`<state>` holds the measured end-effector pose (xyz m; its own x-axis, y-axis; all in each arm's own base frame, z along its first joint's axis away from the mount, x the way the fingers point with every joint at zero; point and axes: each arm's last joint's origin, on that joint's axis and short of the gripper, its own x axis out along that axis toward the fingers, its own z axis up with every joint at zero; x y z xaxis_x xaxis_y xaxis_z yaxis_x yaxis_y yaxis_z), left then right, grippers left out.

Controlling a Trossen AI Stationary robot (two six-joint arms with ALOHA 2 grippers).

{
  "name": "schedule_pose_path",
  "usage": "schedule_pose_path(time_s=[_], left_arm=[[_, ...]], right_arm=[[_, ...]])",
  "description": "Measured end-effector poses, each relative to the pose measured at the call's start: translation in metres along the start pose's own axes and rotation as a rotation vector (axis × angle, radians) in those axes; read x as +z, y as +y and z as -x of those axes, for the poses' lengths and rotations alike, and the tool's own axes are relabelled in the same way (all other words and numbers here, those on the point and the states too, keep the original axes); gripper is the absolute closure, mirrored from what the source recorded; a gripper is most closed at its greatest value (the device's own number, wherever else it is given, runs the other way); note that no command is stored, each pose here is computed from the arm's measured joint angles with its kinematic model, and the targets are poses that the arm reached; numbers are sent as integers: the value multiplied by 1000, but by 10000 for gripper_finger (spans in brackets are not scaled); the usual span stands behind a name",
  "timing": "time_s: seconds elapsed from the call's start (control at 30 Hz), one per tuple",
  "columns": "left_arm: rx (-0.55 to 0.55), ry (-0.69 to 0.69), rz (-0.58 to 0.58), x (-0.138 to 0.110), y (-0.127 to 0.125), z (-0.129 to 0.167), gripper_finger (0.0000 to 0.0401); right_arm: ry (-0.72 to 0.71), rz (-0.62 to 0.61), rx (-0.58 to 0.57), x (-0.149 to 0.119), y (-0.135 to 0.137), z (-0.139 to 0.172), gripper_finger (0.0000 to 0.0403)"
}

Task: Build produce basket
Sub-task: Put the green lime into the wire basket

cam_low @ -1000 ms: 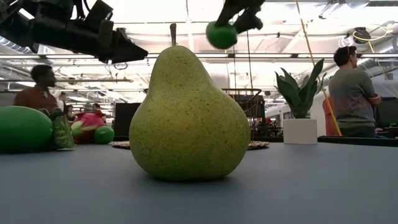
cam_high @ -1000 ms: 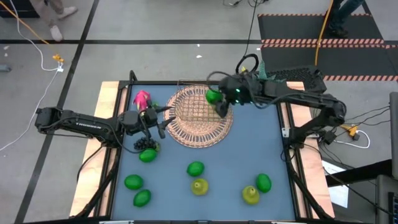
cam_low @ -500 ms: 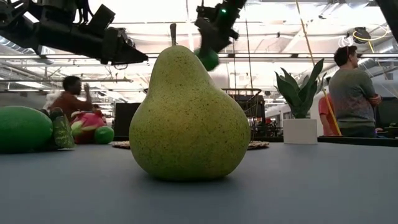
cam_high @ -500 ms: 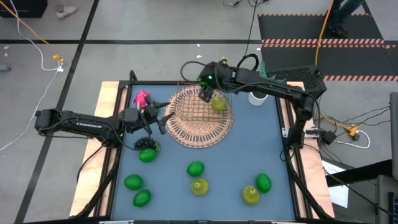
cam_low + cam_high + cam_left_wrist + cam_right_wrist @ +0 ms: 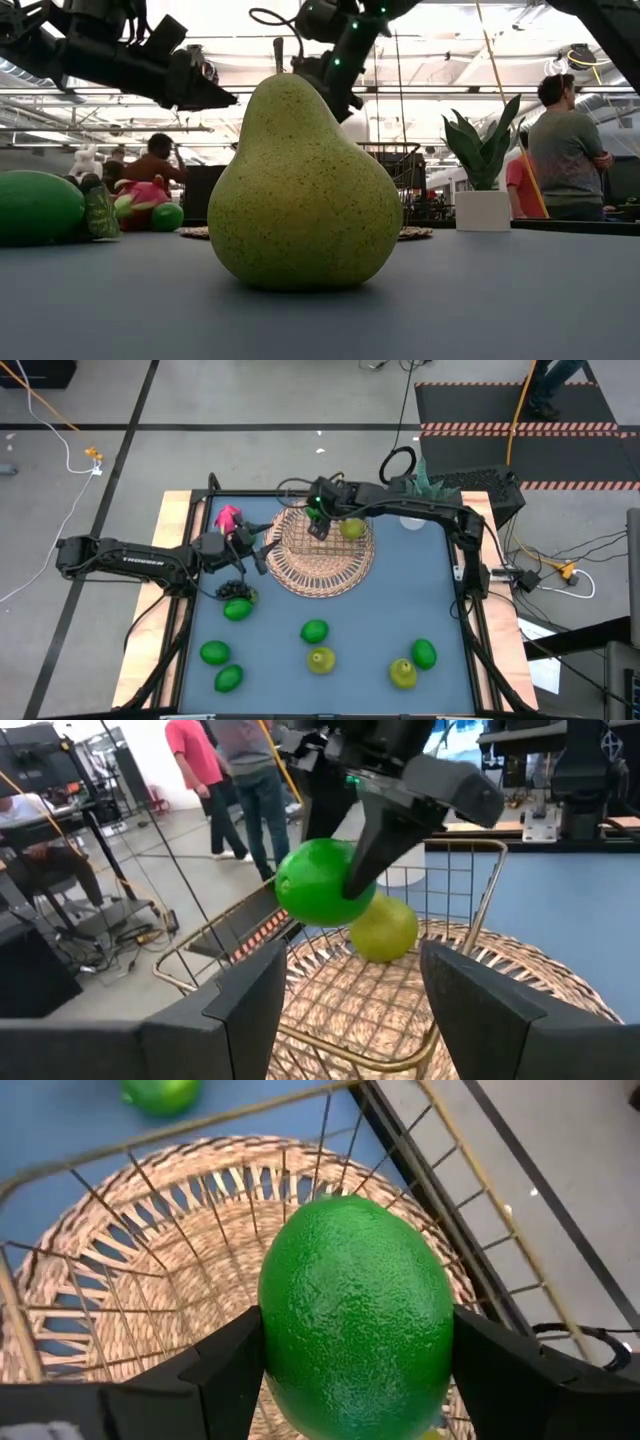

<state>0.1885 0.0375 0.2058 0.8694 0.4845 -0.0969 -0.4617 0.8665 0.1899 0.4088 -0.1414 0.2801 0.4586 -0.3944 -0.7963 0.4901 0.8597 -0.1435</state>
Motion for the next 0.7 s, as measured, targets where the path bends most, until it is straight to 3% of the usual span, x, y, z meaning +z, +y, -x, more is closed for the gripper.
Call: schedule_pose_path(time_s=[0.23,0.7], left_arm=[[-7,40,15,-4,-1,0,169],[-7,37,22,-4,-1,0,169]], right_arm=[[86,-103,-30,-19,-14,-19,136],[205,-89,-56,-62,-22,-54,136]])
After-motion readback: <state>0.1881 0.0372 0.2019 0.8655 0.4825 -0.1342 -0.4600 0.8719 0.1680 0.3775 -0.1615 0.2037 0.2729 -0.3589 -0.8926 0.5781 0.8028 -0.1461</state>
